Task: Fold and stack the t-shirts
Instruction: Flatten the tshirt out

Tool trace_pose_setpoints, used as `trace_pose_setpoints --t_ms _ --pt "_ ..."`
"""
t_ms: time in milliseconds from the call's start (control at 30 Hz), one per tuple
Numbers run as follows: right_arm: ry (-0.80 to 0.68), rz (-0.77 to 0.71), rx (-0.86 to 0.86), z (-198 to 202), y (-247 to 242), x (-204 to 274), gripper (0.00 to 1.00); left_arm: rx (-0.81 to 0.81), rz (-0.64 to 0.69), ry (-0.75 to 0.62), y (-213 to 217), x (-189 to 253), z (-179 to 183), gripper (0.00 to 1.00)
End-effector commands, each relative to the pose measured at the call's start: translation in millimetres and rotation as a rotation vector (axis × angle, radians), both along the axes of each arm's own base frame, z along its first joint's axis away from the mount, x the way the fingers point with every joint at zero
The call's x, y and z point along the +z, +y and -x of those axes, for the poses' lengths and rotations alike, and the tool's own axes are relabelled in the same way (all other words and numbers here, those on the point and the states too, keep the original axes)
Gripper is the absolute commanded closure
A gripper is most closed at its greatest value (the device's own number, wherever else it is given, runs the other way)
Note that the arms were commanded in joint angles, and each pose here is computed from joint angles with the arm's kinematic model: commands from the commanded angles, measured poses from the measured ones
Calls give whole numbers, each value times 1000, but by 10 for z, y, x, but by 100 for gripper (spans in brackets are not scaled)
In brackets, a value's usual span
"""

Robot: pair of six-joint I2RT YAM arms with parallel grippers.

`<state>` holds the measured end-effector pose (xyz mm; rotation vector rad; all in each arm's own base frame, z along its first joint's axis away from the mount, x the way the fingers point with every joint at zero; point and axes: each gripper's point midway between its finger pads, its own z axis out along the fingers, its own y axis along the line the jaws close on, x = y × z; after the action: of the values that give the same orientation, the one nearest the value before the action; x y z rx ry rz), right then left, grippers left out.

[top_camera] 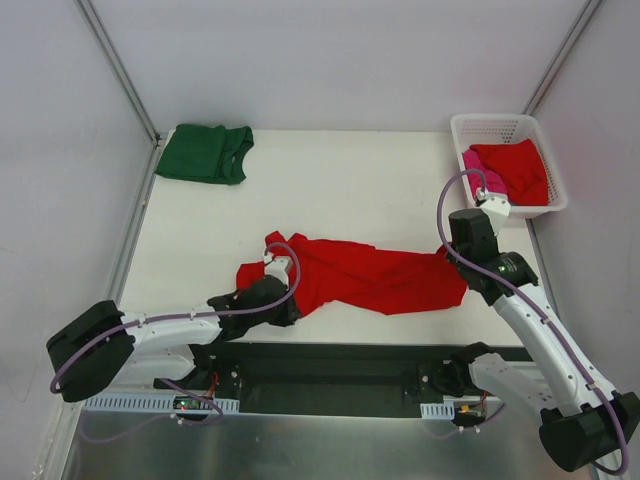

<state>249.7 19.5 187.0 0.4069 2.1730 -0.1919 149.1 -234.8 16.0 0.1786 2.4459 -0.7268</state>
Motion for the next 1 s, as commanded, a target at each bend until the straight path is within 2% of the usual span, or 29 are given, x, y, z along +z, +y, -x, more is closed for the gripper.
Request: trace_pose_setpoints --t_ms 0,133,167,400,600,800,967 --pt "-31 -6 -10 -31 1 72 99 10 -36 14 130 -21 55 100" --pt "-33 -9 -8 -28 5 77 99 18 -12 -37 111 257 -16 100" --pt "-33 -9 -8 -24 5 79 99 22 -50 -39 186 257 -12 100" --pt "-23 -9 -6 -15 11 52 99 32 -63 -155 211 979 -197 100" --pt "-35 47 -40 -1 -111 136 99 66 -82 -257 366 1599 -339 100" --pt "-86 83 -55 -28 -189 381 99 144 -107 -357 771 2199 -478 100" --pt "-151 99 -84 19 -288 657 99 195 -164 -445 1122 2678 -459 100"
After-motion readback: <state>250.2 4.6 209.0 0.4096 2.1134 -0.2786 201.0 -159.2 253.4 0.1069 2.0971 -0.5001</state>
